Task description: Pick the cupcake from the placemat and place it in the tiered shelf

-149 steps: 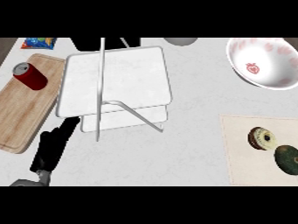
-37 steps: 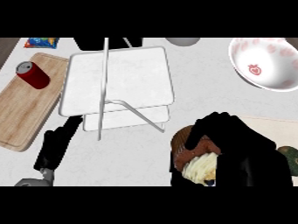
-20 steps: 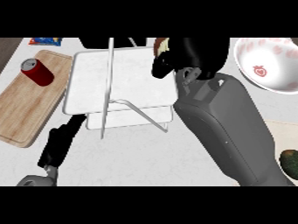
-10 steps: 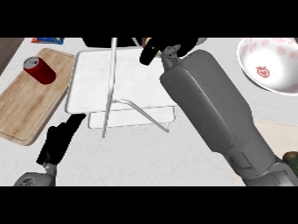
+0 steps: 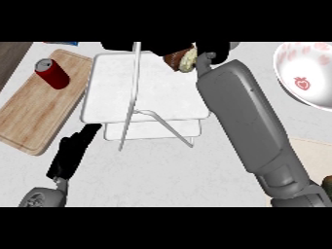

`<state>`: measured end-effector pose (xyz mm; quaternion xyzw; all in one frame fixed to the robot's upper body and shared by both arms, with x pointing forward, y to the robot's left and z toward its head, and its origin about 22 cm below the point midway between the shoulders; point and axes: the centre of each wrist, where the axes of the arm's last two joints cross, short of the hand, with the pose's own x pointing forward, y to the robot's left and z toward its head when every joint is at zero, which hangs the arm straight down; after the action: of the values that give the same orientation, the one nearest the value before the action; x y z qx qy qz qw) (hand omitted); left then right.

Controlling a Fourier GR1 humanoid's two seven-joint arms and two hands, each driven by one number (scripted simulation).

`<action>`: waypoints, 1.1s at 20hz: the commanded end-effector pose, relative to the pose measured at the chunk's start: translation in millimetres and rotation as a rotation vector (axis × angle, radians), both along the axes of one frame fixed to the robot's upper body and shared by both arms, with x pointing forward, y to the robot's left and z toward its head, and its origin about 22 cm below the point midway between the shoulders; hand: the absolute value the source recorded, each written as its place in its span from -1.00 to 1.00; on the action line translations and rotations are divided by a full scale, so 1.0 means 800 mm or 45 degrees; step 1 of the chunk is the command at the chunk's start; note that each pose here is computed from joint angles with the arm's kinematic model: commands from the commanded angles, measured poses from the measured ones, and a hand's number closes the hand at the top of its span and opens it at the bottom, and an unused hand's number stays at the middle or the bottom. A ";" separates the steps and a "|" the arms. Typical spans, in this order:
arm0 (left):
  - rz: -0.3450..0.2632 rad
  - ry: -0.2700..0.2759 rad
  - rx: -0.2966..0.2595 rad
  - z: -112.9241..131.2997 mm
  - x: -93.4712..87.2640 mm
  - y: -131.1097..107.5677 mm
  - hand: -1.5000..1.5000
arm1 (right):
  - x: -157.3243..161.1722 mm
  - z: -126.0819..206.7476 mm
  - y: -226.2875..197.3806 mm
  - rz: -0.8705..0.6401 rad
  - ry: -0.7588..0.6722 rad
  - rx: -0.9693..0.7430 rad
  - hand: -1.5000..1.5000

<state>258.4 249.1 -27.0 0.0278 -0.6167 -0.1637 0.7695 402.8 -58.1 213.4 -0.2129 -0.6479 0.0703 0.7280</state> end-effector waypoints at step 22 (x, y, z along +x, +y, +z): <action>0.179 0.063 -0.023 -0.019 -0.033 0.035 0.00 | -0.119 -0.002 -0.213 -0.631 -0.460 0.203 -1.00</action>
<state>229.2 278.0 -40.7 0.0663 -0.5962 -0.1100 0.7925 349.8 -194.0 200.3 -0.3065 -0.6937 -0.2189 0.6139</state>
